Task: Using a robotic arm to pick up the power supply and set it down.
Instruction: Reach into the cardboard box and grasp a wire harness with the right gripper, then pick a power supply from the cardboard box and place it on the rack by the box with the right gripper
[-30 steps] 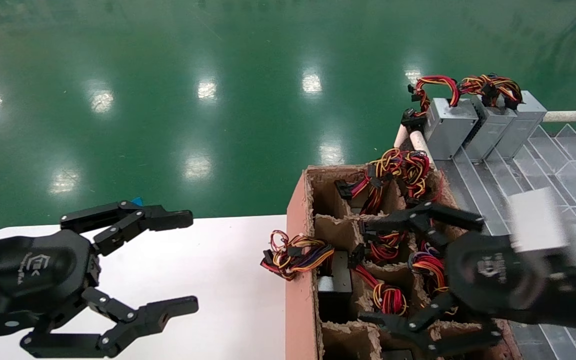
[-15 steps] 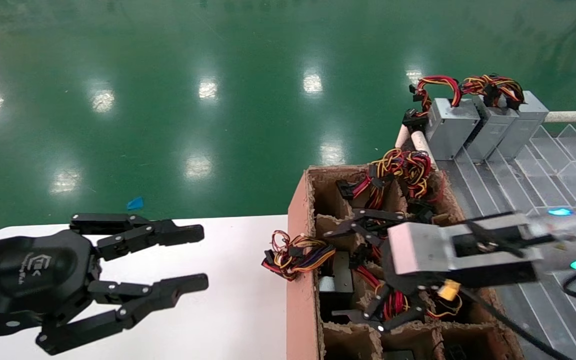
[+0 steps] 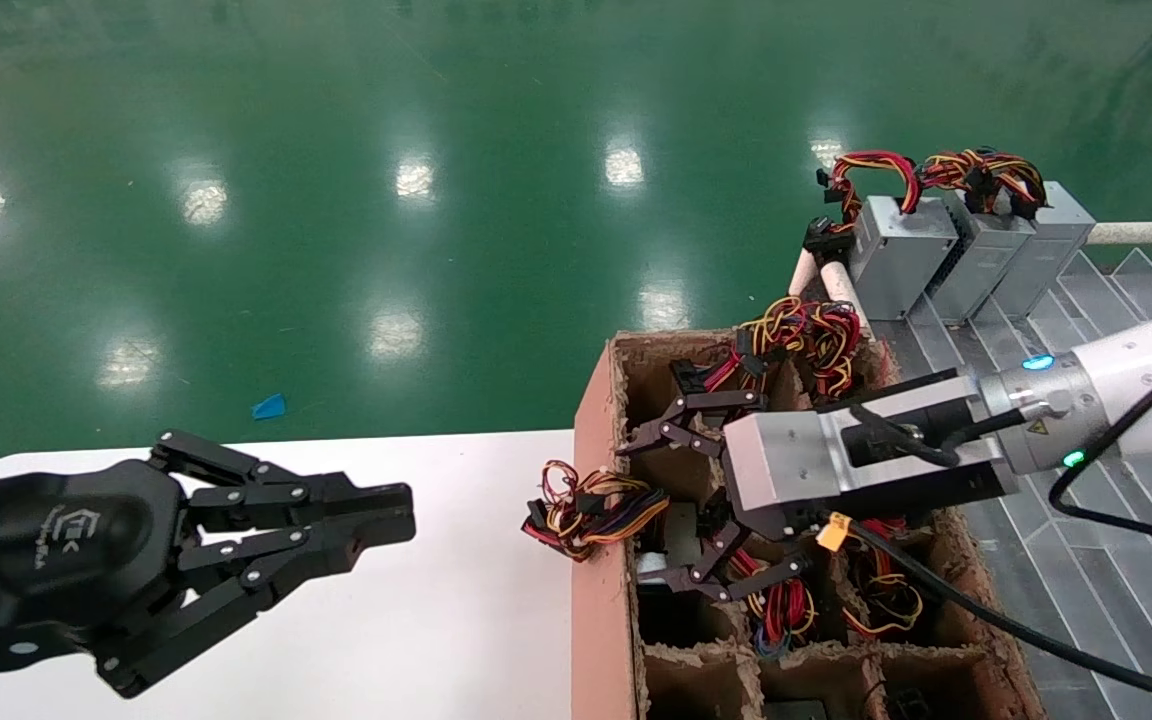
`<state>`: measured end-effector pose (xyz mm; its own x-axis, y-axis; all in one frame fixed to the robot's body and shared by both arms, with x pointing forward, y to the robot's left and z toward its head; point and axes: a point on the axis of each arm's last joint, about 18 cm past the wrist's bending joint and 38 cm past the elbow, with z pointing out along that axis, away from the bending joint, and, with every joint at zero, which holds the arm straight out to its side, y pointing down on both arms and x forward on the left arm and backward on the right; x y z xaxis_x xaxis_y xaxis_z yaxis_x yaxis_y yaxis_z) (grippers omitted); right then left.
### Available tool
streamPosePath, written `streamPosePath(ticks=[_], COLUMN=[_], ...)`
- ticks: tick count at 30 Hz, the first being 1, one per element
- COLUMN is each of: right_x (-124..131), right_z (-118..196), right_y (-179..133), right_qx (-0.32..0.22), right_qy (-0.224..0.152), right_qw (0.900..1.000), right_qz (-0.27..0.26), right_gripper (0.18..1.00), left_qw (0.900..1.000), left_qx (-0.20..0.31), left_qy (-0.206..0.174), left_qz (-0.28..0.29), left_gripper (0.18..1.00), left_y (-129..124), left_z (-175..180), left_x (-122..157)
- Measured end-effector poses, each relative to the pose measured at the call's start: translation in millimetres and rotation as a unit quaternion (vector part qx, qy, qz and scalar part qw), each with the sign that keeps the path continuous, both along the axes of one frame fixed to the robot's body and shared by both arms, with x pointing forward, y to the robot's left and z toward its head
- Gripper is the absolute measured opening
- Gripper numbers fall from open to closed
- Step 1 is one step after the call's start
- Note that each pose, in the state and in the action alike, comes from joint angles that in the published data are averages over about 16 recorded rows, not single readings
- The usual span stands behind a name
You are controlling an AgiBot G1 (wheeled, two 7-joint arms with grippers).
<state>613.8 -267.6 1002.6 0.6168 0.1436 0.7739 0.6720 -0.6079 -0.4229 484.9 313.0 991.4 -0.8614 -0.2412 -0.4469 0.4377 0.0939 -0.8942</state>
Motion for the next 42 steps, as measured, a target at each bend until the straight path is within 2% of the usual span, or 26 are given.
streamPosePath(ticks=[5, 12, 27, 33, 42], right_x=[5, 10, 15, 12, 0], right_z=[3, 6, 7, 12, 34], right_y=[1, 1, 4, 5, 2], right_qx=[-0.015, -0.028, -0.053, -0.061, -0.066], right_qy=[-0.007, -0.013, -0.023, -0.036, -0.079], right_qw=[1.0, 1.0, 0.998, 0.997, 0.994], right_qz=[-0.002, -0.003, 0.002, 0.009, 0.025], right_gripper=[0.834, 0.686, 0.346, 0.265, 0.21], left_qw=[1.0, 1.0, 1.0, 1.0, 1.0], left_qx=[0.0, 0.0, 0.0, 0.0, 0.0], left_qy=[0.0, 0.0, 0.0, 0.0, 0.0], left_qz=[0.0, 0.0, 0.0, 0.0, 0.0], left_gripper=[0.235, 0.198, 0.191, 0.191, 0.191], left_y=[0, 0, 0, 0, 0], left_z=[0, 0, 0, 0, 0], left_x=[0, 0, 0, 0, 0])
